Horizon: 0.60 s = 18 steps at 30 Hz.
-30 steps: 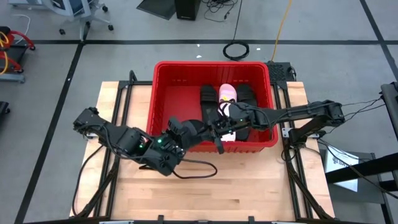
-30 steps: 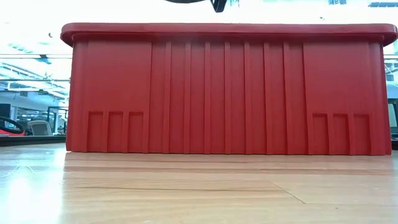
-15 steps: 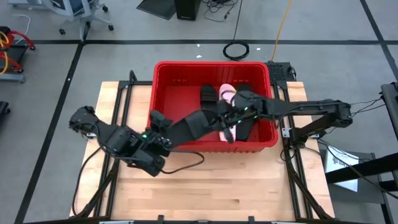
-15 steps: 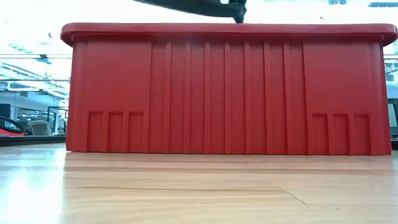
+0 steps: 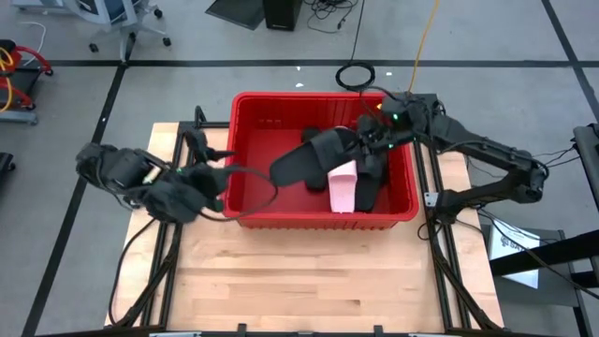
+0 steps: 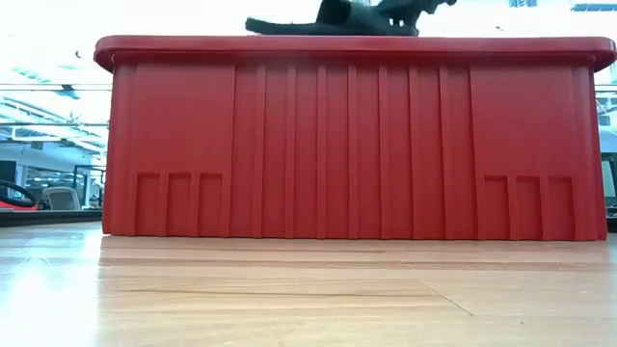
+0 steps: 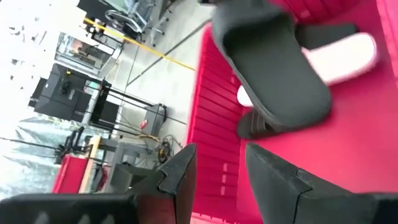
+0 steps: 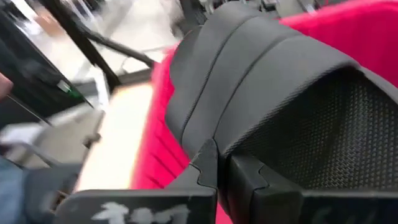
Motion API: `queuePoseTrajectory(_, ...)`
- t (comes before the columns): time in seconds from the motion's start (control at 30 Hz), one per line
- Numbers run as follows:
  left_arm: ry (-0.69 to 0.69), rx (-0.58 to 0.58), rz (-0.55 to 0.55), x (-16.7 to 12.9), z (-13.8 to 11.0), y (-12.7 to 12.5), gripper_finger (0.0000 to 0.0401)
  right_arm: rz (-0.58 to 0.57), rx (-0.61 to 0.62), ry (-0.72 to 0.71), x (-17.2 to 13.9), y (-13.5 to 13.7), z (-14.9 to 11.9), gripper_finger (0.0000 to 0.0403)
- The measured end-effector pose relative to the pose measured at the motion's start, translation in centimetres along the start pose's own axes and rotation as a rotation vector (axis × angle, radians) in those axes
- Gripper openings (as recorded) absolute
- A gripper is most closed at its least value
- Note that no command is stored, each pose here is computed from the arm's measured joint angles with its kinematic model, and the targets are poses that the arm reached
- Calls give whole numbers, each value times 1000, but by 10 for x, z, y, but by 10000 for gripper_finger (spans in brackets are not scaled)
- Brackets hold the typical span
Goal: Pick and place slides into bin
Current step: Put the black slide into the red bin
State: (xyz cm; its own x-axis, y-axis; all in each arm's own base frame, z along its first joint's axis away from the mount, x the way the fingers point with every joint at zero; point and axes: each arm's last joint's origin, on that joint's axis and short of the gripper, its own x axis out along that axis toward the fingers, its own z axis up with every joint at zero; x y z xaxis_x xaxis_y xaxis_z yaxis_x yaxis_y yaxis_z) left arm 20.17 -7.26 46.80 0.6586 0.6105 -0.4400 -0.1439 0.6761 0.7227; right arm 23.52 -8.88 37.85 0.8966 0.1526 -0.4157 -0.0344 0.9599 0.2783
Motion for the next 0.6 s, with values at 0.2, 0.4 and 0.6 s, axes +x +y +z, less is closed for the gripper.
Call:
queuePoseTrajectory(0.2,-48,-42,34,0,1,17,147,-95,-85,109,-11,-30,12,0)
queuePoseTrajectory(0.4,-70,-56,122,12,7,39,147,-109,-94,250,-10,-72,18,0)
queuePoseTrajectory(0.6,-103,-171,223,21,1,77,147,-46,-126,415,3,-110,19,0)
